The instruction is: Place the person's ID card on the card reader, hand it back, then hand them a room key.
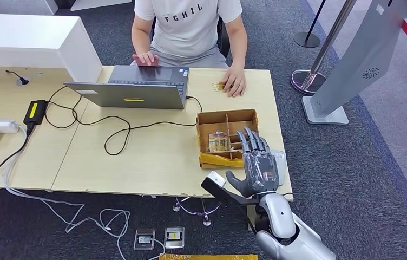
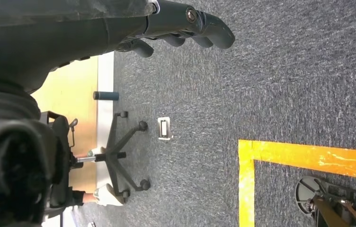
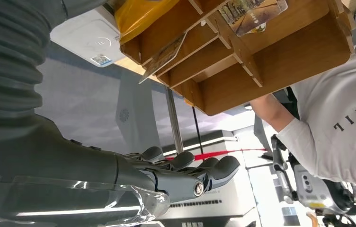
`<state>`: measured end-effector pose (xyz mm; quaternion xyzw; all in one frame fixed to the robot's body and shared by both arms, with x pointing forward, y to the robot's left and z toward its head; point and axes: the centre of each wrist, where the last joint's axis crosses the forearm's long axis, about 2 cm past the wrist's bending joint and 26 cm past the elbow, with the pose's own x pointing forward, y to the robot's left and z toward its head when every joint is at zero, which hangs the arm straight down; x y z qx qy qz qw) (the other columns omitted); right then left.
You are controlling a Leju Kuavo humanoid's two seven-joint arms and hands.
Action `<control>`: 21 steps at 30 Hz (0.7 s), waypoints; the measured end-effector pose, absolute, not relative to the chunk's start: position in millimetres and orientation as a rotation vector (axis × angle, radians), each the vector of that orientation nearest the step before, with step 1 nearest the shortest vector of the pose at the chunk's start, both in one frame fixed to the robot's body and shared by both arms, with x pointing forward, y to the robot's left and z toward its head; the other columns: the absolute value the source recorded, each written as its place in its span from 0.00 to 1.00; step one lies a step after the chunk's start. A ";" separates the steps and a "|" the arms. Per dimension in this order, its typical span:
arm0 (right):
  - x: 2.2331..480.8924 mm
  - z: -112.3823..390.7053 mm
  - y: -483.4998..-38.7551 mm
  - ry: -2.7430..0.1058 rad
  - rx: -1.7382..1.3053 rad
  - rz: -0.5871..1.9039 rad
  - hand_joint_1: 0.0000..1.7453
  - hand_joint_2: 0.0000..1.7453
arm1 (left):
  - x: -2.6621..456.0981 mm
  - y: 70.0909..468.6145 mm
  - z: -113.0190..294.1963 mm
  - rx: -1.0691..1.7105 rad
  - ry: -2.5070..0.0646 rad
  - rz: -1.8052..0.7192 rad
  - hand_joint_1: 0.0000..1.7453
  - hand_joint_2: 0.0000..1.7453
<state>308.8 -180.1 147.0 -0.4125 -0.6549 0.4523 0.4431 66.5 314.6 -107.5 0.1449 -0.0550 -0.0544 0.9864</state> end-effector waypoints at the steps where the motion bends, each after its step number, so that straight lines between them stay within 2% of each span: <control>1: 310.5 145.8 -177.7 -1.623 -1.045 1.141 0.00 1.00 | 66.5 314.6 -107.5 0.291 -0.110 -0.109 0.00 0.00; 6: 319.7 138.9 -164.6 -1.605 -1.165 1.247 0.00 1.00 | 66.5 314.3 -107.5 0.291 -0.110 -0.109 0.00 0.00; 21: 332.7 132.3 -141.2 -1.542 -1.145 1.337 0.00 1.00 | 66.3 309.8 -107.5 0.304 -0.089 -0.089 0.00 0.00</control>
